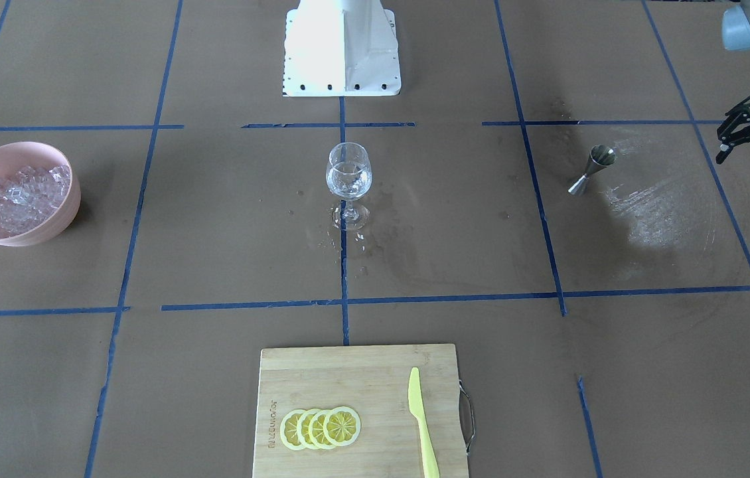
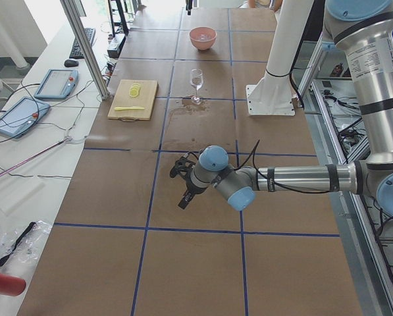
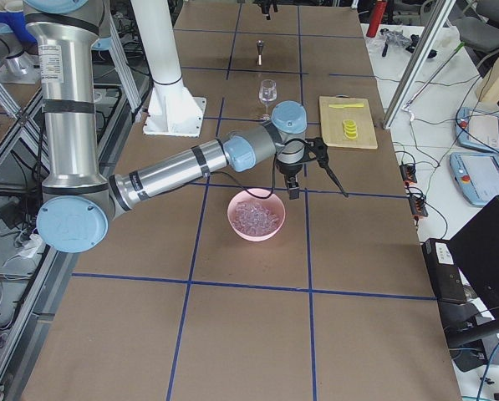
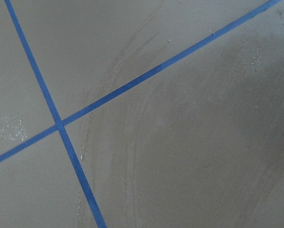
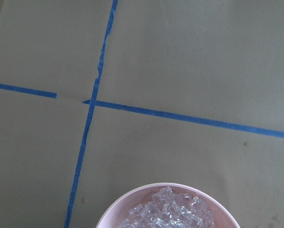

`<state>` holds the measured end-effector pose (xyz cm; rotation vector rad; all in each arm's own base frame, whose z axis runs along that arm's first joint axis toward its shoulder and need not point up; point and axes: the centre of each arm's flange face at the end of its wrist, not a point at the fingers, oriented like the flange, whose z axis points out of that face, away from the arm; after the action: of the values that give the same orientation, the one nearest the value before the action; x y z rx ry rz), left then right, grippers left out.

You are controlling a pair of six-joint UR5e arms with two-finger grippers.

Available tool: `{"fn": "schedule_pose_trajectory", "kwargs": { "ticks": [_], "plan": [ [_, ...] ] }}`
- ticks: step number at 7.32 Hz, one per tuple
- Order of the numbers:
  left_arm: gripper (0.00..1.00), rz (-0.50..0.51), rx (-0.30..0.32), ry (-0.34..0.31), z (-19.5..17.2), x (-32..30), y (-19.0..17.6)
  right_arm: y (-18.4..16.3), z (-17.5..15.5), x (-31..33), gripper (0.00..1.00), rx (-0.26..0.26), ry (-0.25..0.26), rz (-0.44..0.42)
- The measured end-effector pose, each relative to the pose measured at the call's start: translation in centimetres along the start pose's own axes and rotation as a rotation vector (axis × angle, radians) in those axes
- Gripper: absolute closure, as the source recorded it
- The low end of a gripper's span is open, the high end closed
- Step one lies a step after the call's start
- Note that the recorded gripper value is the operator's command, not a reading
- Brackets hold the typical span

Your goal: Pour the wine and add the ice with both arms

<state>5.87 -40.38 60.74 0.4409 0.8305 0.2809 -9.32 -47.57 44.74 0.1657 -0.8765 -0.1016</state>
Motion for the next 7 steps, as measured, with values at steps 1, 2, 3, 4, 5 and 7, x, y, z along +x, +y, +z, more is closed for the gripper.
{"fn": "schedule_pose_trajectory", "kwargs": {
  "ticks": [1, 2, 3, 4, 5, 7],
  "plan": [
    [0.0, -0.097, -0.027, 0.067, -1.3, -0.5, -3.5, 1.1, 1.5, -1.9, 0.0, -0.017, 0.029, 0.035],
    [0.0, -0.218, -0.051, 0.107, -2.3, -0.2, -7.0, 2.2, 2.4, -3.6, 0.0, -0.023, 0.053, 0.053],
    [0.0, -0.344, -0.06, 0.123, -3.0, 0.3, -9.4, 3.3, 2.6, -4.5, 0.0, -0.027, 0.062, 0.06],
    [0.0, -0.431, -0.062, 0.127, -3.5, 0.7, -10.5, 4.8, 2.7, -5.0, 0.0, -0.031, 0.058, 0.07],
    [0.0, -0.471, -0.063, 0.127, -3.7, 0.9, -10.9, 6.3, 3.6, -5.6, 0.0, -0.026, 0.049, 0.088],
    [0.0, -0.486, -0.061, 0.126, -3.8, 1.0, -11.1, 9.0, 6.1, -5.4, 0.0, -0.012, 0.061, 0.122]
  ]
}}
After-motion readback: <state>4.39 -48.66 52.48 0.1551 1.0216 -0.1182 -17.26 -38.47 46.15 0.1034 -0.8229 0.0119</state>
